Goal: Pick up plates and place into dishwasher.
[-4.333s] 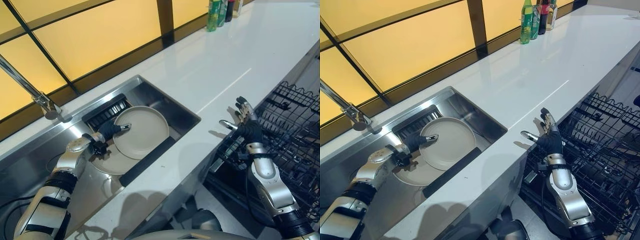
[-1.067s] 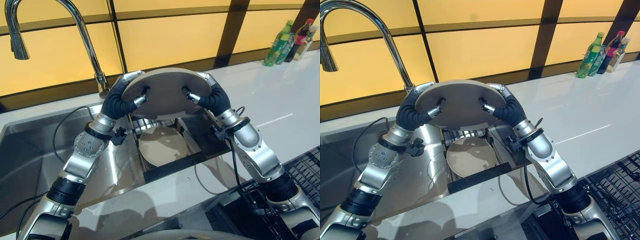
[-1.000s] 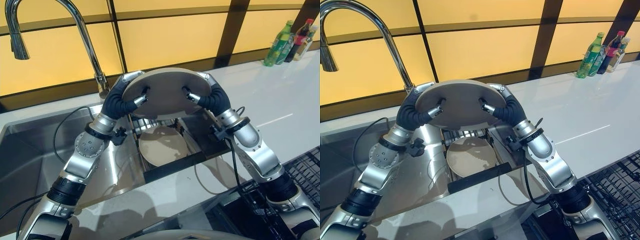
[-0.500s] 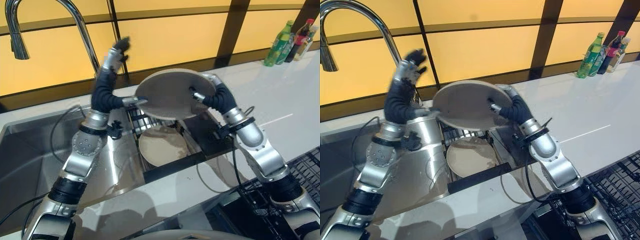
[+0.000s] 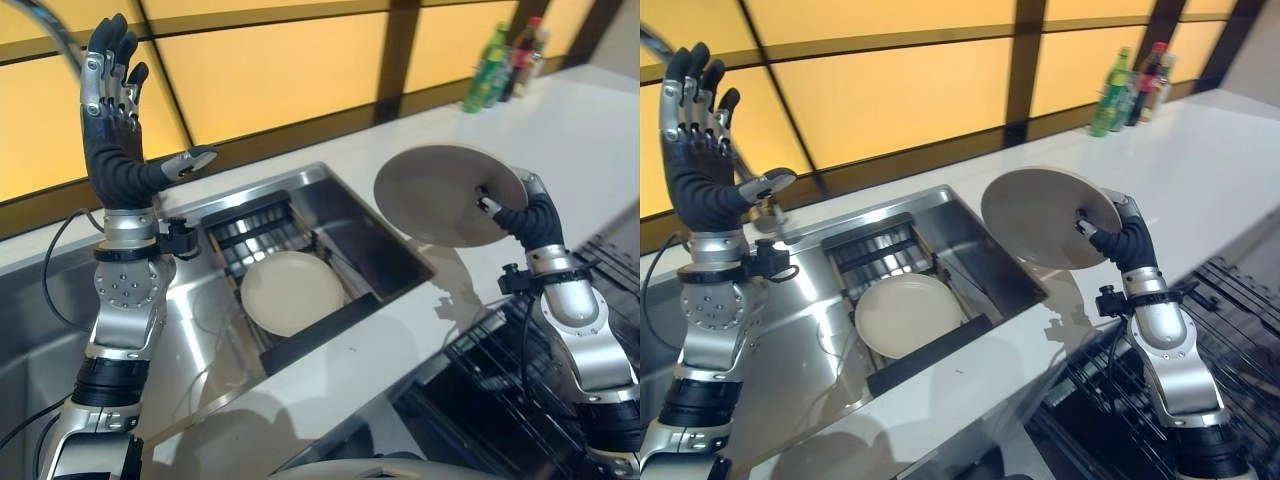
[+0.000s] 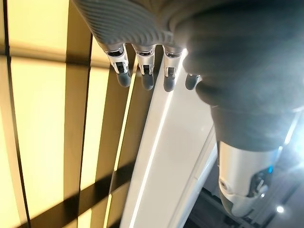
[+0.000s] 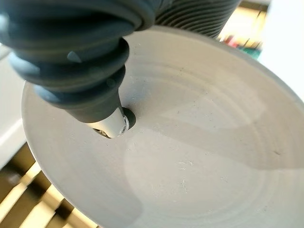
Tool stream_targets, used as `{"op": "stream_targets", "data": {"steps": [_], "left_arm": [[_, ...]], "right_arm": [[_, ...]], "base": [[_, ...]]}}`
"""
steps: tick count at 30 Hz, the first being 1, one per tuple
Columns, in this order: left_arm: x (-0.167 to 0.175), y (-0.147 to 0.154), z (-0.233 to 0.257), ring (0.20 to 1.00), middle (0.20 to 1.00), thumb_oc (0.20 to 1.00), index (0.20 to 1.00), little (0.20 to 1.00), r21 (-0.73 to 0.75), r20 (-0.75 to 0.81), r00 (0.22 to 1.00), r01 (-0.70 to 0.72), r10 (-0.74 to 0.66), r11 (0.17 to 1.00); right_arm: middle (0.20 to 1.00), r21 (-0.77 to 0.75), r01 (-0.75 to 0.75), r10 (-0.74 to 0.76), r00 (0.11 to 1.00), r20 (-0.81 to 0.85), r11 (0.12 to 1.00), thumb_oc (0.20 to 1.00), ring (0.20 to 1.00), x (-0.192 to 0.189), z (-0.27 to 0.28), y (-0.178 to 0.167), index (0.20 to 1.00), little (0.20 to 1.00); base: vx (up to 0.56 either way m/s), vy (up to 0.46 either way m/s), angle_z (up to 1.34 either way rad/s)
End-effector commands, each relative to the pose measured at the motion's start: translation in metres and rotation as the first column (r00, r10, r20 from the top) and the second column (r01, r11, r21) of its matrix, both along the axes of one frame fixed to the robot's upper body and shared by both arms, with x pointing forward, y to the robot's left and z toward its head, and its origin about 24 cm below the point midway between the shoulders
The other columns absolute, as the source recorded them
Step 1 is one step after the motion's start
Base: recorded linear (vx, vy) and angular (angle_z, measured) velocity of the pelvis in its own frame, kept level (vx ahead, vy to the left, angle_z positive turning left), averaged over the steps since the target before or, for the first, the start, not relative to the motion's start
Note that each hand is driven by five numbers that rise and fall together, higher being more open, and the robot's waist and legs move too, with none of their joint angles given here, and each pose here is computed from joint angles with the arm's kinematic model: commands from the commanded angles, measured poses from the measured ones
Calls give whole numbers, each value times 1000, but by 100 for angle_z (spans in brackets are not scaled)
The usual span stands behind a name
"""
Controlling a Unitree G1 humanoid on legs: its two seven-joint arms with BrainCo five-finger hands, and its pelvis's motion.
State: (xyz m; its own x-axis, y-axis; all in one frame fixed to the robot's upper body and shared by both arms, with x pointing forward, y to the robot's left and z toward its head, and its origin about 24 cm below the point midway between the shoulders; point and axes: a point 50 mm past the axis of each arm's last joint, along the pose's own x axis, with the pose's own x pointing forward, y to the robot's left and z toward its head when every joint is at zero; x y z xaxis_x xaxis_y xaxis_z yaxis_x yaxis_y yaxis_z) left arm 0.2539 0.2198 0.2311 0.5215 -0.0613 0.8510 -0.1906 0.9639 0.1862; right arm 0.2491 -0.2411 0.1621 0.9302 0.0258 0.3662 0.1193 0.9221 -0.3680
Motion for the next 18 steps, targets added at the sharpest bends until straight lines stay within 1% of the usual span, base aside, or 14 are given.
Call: {"op": "stream_targets", "data": {"steps": [1,5,7,11,15,18], "left_arm": [[-4,15,10,1000,1000,1000,1000,1000,27,54,994,-95,94,995],[-7,24,12,1000,1000,1000,1000,1000,40,63,991,-122,120,992],[-10,31,10,1000,1000,1000,1000,1000,30,52,989,-141,139,990],[-9,41,8,1000,1000,1000,1000,1000,12,23,984,-179,179,984],[-14,43,4,1000,1000,1000,1000,1000,9,20,984,-176,176,984],[-18,48,-1,1000,1000,1000,1000,1000,3,13,983,-186,186,983]], "right_arm": [[200,-35,22,-16,984,177,999,200,200,-7,31,-15,200,200],[200,-46,91,-80,977,199,995,200,200,-9,31,-23,200,200],[200,-36,116,-106,974,201,993,200,200,-6,30,-24,200,200],[200,-44,163,-153,974,166,986,200,200,-1,26,-28,200,200],[200,-106,207,-194,974,115,973,200,200,0,24,-40,200,200],[200,-168,239,-234,971,48,956,200,200,1,14,-50,200,200]], "base": [[-269,-154,-94],[-270,-200,-82],[-219,-275,-37],[-125,-295,-51],[-113,-188,-25],[-102,-93,-21]]}}
